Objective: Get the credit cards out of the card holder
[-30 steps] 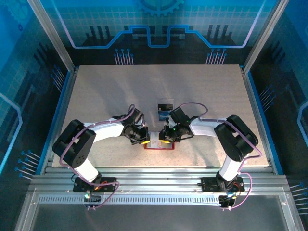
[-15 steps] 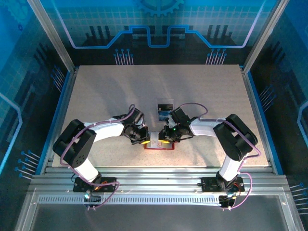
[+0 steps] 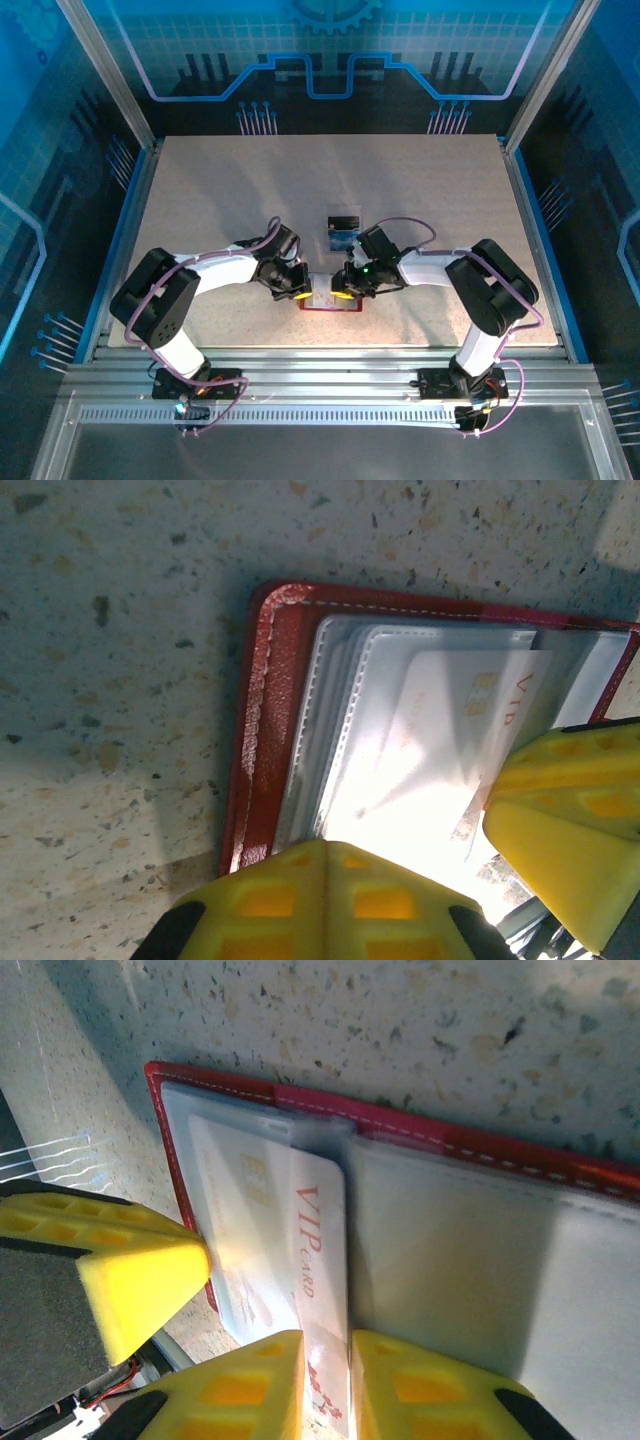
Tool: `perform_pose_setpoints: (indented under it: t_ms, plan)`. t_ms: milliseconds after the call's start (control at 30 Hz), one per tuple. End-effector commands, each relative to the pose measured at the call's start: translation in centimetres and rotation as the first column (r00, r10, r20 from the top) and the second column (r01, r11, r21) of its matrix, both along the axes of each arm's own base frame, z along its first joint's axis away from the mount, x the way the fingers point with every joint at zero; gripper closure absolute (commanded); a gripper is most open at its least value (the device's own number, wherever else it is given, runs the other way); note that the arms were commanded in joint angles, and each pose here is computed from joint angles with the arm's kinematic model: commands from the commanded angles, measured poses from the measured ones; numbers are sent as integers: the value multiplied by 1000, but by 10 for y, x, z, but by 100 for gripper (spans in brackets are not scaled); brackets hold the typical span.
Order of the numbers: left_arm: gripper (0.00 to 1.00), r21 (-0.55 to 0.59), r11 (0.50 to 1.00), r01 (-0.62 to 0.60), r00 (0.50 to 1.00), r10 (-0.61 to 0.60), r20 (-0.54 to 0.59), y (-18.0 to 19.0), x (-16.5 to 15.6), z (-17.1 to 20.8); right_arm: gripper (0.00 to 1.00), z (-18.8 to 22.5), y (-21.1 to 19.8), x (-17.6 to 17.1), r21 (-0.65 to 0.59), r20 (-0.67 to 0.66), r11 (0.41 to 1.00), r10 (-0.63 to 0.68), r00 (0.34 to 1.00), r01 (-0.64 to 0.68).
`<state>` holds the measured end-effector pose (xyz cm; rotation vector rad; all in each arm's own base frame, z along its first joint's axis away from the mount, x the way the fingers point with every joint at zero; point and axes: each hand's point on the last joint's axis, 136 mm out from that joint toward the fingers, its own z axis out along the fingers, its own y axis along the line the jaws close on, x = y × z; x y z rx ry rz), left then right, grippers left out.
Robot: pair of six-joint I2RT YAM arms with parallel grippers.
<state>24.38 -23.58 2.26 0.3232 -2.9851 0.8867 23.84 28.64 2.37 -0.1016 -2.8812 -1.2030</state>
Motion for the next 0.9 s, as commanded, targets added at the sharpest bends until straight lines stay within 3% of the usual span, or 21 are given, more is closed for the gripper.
perform_pose_setpoints:
  t_ms: [0, 867]
  plan:
    - [100, 66, 998, 3, 999, 0, -43, 12, -7, -13, 81, 8, 0, 1, 37, 2, 999, -9, 1000, 9]
    - [100, 65, 998, 3, 999, 0, -48, 11, -7, -13, 88, 5, 2, 2, 83, 0, 996, -24, 1000, 24]
